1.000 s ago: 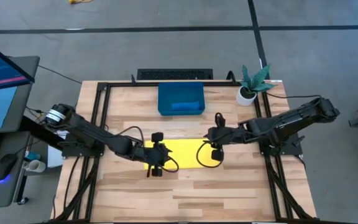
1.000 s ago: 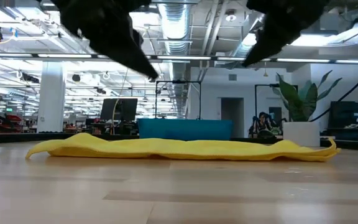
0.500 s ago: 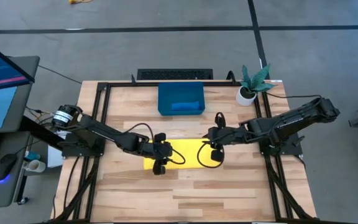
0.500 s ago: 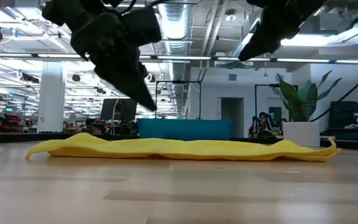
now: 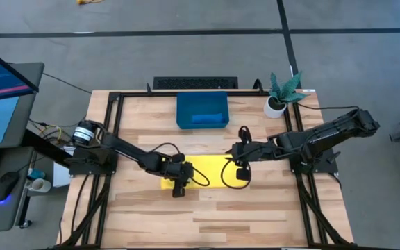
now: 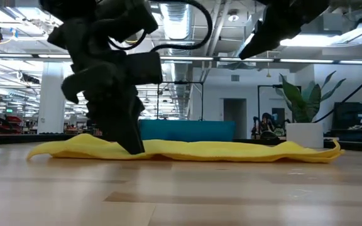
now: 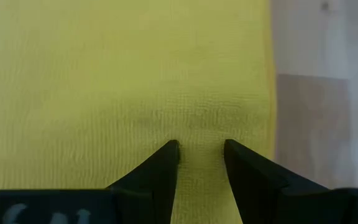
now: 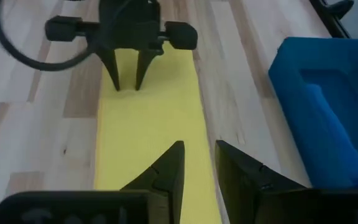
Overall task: Roll microfiber towels into tight, uniform cylinder then place into a basket
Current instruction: Fold the yellow towel
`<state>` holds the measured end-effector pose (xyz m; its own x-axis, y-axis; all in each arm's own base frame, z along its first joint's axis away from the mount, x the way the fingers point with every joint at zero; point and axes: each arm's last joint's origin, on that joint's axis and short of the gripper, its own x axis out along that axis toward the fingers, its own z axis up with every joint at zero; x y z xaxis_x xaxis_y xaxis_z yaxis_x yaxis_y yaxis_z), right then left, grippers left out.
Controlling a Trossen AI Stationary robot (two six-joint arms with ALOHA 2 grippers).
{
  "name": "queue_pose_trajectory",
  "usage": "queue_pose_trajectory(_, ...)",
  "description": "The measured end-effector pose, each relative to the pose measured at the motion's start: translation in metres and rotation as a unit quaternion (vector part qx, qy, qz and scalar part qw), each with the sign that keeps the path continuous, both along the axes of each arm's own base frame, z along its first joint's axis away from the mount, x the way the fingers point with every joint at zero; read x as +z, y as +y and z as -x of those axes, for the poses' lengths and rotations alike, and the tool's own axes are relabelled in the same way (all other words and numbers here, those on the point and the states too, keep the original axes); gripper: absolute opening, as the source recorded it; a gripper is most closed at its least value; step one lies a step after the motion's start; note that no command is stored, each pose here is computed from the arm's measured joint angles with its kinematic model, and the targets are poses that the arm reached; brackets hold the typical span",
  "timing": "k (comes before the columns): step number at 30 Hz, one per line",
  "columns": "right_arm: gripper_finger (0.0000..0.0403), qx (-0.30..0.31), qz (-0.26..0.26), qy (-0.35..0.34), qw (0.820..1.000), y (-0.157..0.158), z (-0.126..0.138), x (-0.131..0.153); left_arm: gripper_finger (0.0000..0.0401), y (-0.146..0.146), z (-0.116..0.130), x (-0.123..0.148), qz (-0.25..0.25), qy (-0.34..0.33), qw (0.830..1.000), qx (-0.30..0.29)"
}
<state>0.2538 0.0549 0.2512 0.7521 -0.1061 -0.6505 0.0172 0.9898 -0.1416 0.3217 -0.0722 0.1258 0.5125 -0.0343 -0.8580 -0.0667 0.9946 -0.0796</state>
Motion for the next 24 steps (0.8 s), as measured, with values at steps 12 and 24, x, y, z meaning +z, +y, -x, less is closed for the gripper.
queue_pose_trajectory(12,0.0111,-0.032,0.0,0.0,0.999,-0.017,-0.003,0.0,0.0129,0.001,0.011,-0.003,0.007,0.061,0.997,0.039)
queue_pose_trajectory(24,0.0111,-0.048,0.0,0.0,0.999,-0.025,-0.004,0.0,0.0129,-0.001,0.031,0.006,-0.005,0.117,0.99,0.082)
